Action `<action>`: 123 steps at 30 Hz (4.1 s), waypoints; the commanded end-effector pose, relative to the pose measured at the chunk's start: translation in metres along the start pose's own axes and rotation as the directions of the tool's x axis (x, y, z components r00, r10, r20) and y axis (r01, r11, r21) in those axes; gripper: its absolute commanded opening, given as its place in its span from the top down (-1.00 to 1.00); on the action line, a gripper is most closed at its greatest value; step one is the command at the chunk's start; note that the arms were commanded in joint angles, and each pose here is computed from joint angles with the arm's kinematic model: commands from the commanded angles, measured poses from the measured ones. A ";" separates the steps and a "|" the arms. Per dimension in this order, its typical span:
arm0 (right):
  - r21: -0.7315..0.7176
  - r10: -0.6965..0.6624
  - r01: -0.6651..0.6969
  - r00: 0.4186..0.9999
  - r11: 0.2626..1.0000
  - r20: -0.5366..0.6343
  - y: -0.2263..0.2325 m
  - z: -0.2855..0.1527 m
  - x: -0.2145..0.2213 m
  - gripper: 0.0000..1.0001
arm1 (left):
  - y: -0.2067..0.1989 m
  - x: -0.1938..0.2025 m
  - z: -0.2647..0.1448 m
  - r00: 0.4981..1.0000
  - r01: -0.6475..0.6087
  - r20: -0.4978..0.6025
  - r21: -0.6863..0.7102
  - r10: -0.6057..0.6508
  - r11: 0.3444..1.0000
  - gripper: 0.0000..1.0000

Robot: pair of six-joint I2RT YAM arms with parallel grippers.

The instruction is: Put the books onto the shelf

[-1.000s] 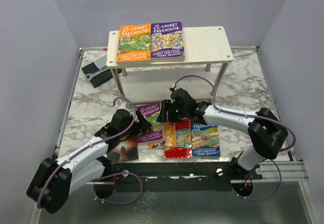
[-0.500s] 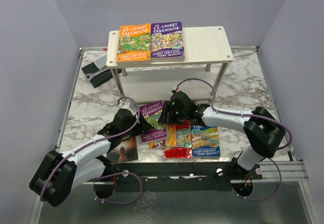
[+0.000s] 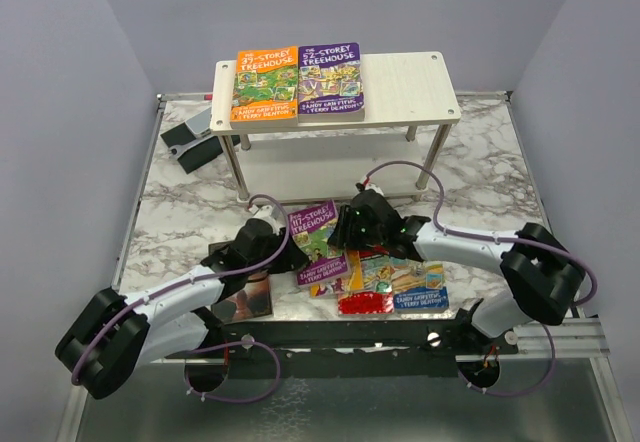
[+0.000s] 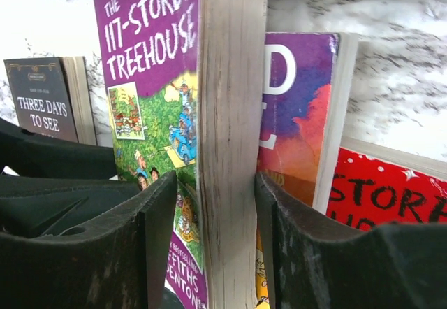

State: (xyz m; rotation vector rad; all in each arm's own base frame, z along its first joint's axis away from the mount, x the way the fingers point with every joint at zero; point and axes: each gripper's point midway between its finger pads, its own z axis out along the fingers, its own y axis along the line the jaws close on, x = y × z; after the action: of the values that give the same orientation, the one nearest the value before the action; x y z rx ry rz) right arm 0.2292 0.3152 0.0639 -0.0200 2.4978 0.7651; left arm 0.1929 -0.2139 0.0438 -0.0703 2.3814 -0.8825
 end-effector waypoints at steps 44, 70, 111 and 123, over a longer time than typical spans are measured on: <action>-0.274 -0.008 0.069 0.976 0.959 0.219 0.050 -0.224 -0.046 0.99 | -0.086 -0.114 -0.112 0.919 -0.243 0.310 -0.037 0.242 0.969 -0.79; -0.393 0.067 0.171 0.849 0.904 0.524 0.172 -0.336 -0.189 0.99 | -0.084 -0.117 -0.130 0.863 -0.398 0.308 -0.075 0.401 0.914 -0.85; -0.637 0.253 0.086 0.870 0.766 0.422 0.263 -0.215 -0.353 0.99 | -0.063 -0.154 -0.218 0.708 -0.261 0.641 -0.152 0.296 0.953 -0.91; -0.638 0.268 0.021 0.896 0.770 0.354 0.258 -0.171 -0.350 0.99 | -0.063 -0.154 -0.217 0.710 -0.261 0.638 -0.155 0.298 0.953 -0.91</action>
State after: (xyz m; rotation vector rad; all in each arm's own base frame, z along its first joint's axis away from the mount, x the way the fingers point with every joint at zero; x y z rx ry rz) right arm 0.4127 0.3921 0.4442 0.1169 1.8876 1.3505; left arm 0.1891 -0.1009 0.2987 -0.0211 1.6667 -0.5448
